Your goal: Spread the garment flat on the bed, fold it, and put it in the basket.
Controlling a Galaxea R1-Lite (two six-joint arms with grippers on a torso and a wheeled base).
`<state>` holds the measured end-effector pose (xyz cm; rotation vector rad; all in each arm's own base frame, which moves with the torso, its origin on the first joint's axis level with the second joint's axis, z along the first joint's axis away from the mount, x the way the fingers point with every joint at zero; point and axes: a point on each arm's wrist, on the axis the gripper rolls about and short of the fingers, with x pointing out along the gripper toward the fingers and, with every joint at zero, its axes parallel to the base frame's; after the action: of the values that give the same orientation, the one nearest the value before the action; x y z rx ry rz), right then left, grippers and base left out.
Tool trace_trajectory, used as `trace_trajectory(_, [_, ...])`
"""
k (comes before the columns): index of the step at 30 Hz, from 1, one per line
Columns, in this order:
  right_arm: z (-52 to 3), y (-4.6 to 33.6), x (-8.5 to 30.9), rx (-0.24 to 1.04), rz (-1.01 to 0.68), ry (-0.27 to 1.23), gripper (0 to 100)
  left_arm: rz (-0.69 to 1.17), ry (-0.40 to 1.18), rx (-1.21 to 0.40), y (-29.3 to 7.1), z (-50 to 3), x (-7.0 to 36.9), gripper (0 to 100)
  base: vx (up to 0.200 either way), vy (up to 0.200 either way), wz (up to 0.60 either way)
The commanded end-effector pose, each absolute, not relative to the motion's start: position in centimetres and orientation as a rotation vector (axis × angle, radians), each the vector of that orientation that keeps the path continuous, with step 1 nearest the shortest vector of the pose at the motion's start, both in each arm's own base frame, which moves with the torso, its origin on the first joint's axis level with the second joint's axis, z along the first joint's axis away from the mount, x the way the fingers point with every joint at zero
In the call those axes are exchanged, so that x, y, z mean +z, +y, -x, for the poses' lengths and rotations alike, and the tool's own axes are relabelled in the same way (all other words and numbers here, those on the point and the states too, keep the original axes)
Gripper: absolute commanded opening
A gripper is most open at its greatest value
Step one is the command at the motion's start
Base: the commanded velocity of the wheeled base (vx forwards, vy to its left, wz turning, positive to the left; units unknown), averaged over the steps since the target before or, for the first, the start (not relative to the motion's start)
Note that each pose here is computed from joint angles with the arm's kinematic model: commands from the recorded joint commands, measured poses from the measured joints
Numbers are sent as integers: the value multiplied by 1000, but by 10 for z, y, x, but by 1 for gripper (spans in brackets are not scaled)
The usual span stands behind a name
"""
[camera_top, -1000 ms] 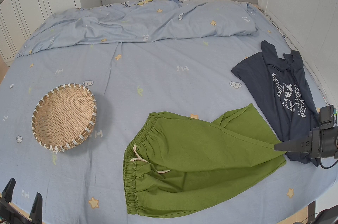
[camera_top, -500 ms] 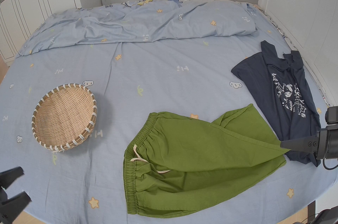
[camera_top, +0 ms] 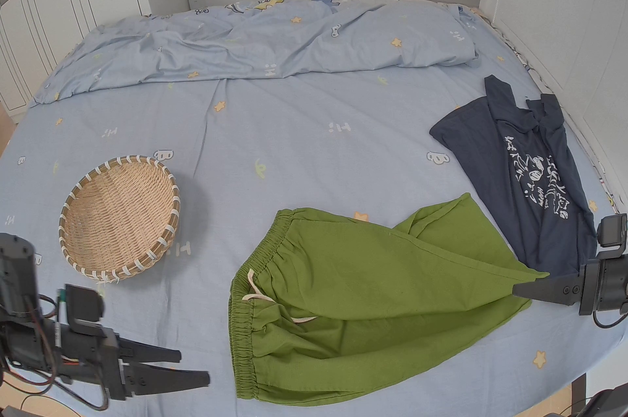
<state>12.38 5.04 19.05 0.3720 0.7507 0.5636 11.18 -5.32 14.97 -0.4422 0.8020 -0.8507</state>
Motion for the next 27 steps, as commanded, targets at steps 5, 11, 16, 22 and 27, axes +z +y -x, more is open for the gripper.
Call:
trace_trajectory(5, [-124,52,170,568,-346,811,100,252,1210,-739,-84,-177,42,100,0,0,0])
trace_trajectory(11, [-127,53,168,573,-349,776,100,315,1200,-700,-86,-182,45,100,0,0,0])
trace_trajectory(16, [-127,53,168,575,-349,770,100,357,1197,-686,-91,-188,45,100,0,0,0])
trace_trajectory(22, [-127,53,168,576,-350,772,100,384,1164,-692,-97,-194,36,100,0,0,0])
trace_trajectory(27, [-127,53,168,576,-350,771,100,393,1156,-704,-105,-194,31,100,0,0,0])
